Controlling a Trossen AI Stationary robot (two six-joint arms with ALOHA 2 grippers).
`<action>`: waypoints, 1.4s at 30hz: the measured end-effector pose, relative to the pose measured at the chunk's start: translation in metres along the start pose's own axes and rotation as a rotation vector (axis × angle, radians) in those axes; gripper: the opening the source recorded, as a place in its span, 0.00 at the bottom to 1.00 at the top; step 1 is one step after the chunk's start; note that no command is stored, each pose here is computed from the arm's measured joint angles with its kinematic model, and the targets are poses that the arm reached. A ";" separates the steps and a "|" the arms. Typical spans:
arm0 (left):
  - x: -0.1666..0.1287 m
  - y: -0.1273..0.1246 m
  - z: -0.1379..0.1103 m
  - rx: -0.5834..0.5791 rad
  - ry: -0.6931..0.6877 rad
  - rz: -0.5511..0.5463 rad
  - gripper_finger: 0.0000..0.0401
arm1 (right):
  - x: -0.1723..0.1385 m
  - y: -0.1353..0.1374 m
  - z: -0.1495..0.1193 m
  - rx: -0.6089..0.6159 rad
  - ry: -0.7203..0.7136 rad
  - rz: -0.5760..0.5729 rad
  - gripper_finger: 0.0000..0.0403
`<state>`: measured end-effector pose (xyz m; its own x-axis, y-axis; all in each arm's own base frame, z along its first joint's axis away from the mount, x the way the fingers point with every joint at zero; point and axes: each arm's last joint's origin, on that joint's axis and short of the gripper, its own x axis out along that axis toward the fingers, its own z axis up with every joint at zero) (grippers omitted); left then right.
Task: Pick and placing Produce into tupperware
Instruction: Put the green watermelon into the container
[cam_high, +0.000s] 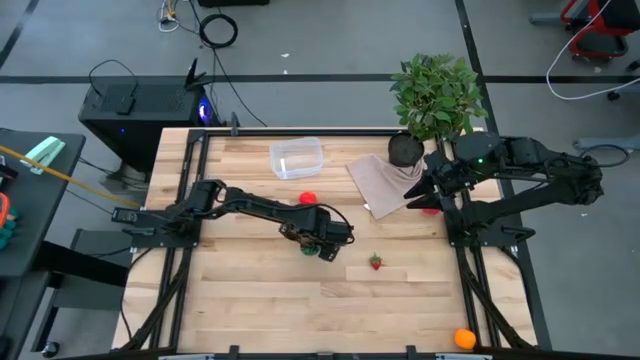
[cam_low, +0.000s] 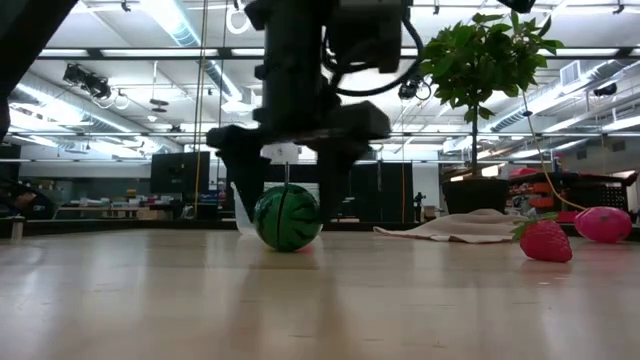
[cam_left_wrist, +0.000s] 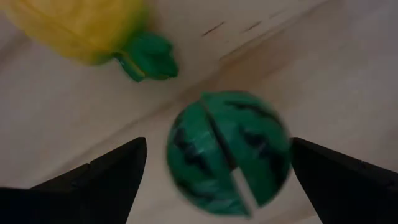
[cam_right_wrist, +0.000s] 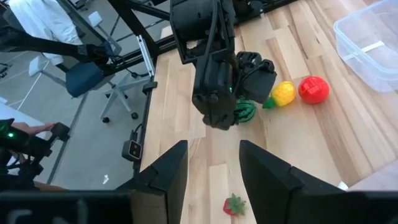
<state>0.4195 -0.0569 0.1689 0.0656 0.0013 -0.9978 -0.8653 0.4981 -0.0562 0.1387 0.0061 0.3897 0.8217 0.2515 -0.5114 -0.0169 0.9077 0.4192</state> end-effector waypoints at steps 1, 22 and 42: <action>0.001 -0.001 0.000 -0.027 0.016 -0.007 0.99 | 0.001 0.000 0.000 0.000 0.003 -0.001 0.37; 0.014 -0.007 0.003 -0.158 -0.005 -0.030 0.93 | 0.005 -0.001 0.002 0.003 0.010 -0.004 0.36; 0.014 -0.012 -0.008 -0.106 0.025 -0.043 0.76 | 0.005 -0.002 -0.005 0.040 0.096 0.021 0.36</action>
<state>0.4263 -0.0699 0.1551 0.0929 -0.0406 -0.9948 -0.9096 0.4030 -0.1014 0.1398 0.0076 0.3824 0.7627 0.3032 -0.5712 -0.0090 0.8882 0.4594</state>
